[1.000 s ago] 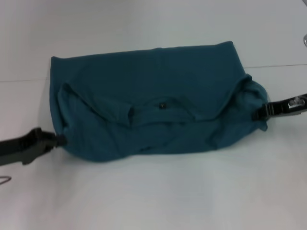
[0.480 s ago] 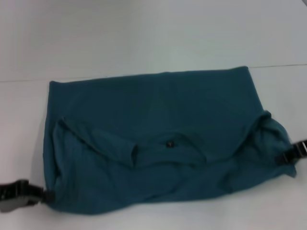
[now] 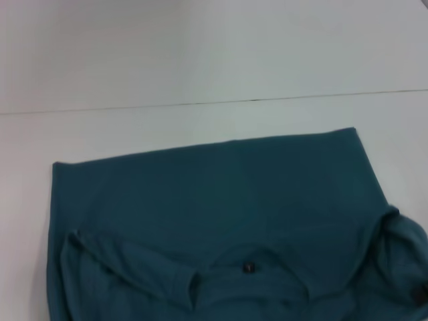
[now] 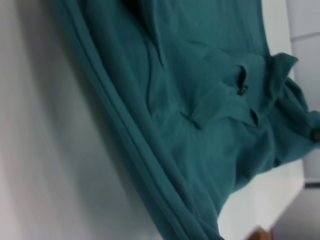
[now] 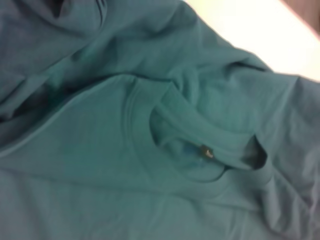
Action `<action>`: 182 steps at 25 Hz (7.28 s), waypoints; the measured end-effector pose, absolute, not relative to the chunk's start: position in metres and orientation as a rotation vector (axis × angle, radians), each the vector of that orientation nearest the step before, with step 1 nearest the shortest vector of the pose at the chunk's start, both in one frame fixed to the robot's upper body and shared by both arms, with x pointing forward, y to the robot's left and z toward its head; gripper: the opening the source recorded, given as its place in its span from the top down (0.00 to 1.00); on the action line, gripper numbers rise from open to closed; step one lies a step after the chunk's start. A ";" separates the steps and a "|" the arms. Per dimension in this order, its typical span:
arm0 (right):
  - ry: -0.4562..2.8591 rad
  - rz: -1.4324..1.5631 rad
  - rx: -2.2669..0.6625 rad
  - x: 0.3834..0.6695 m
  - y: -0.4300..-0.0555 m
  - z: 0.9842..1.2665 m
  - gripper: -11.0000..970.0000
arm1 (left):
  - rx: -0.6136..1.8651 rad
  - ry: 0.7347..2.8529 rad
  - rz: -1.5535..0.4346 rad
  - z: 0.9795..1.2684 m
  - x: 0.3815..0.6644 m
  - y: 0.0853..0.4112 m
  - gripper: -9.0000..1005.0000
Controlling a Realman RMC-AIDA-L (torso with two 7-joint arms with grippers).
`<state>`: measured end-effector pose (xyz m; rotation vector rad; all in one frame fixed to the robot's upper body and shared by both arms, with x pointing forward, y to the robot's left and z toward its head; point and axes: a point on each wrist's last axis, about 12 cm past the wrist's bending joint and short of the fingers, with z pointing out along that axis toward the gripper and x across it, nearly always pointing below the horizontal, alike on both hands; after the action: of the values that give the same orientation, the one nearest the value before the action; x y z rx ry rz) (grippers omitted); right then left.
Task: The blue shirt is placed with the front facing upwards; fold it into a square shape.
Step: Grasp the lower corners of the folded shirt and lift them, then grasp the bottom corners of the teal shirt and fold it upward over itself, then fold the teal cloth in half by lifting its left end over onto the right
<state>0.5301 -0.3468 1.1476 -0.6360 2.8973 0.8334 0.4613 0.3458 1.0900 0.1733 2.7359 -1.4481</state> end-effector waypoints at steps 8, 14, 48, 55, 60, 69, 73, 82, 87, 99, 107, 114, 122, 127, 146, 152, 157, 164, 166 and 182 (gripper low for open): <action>2.996 0.891 -0.781 0.512 -0.342 1.121 0.85 | 0.248 2.820 -1.478 1.083 0.445 0.348 0.97; 2.824 0.984 -0.748 0.528 -0.347 1.135 0.85 | 0.311 2.777 -1.484 1.097 0.473 0.342 0.97; 2.493 0.770 0.070 0.618 -0.360 1.140 0.84 | -0.148 2.619 -0.945 1.127 0.608 0.329 0.97; 2.489 0.715 0.148 0.627 -0.349 1.132 0.84 | -0.207 2.536 -0.924 1.121 0.620 0.321 0.97; 2.463 0.686 0.180 0.635 -0.343 1.132 0.84 | -0.256 2.498 -0.864 1.117 0.628 0.320 0.97; 2.466 0.621 0.193 0.649 -0.327 1.122 0.84 | -0.315 2.454 -0.785 1.108 0.635 0.318 0.97; 2.467 0.595 0.184 0.652 -0.322 1.119 0.83 | -0.326 2.440 -0.762 1.105 0.637 0.316 0.97; 2.453 0.560 0.203 0.655 -0.321 1.118 0.83 | -0.359 2.410 -0.701 1.101 0.644 0.314 0.97; 2.447 0.557 0.204 0.657 -0.318 1.118 0.83 | -0.340 2.411 -0.673 1.100 0.647 0.309 0.97; 2.432 0.531 0.150 0.666 -0.313 1.127 0.83 | -0.387 2.384 -0.667 1.096 0.645 0.313 0.96; 2.427 0.505 0.171 0.666 -0.326 1.131 0.66 | -0.431 2.356 -0.667 1.096 0.641 0.323 0.79; 2.411 0.527 0.248 0.661 -0.351 1.137 0.35 | -0.448 2.333 -0.689 1.099 0.637 0.329 0.43; 2.453 0.735 0.108 0.642 -0.353 1.154 0.31 | -0.373 2.291 -0.917 1.112 0.622 0.330 0.37; 2.402 0.875 -0.081 0.634 -0.346 1.170 0.32 | -0.325 2.277 -1.016 1.121 0.612 0.331 0.37; 2.355 0.470 -0.042 0.670 -0.280 1.106 0.32 | -0.455 2.228 -1.057 1.103 0.589 0.346 0.37; 2.273 0.267 0.020 0.679 -0.281 1.096 0.32 | -0.486 2.226 -1.043 1.097 0.589 0.346 0.37; 2.223 0.200 -0.017 0.689 -0.275 1.106 0.32 | -0.481 2.216 -1.048 1.098 0.592 0.343 0.37; 2.252 0.450 -0.096 0.683 -0.281 1.143 0.32 | -0.494 2.215 -1.040 1.096 0.589 0.347 0.37; 2.282 0.613 -0.126 0.668 -0.287 1.152 0.32 | -0.496 2.216 -1.039 1.095 0.588 0.348 0.37; 2.186 1.219 -0.330 0.562 -0.333 1.143 0.32 | -0.420 2.244 -1.166 1.101 0.563 0.356 0.37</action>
<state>0.5616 -0.3327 1.1426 -0.3304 2.1862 1.2194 0.5635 0.3563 1.1014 -0.4204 2.2445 -1.1657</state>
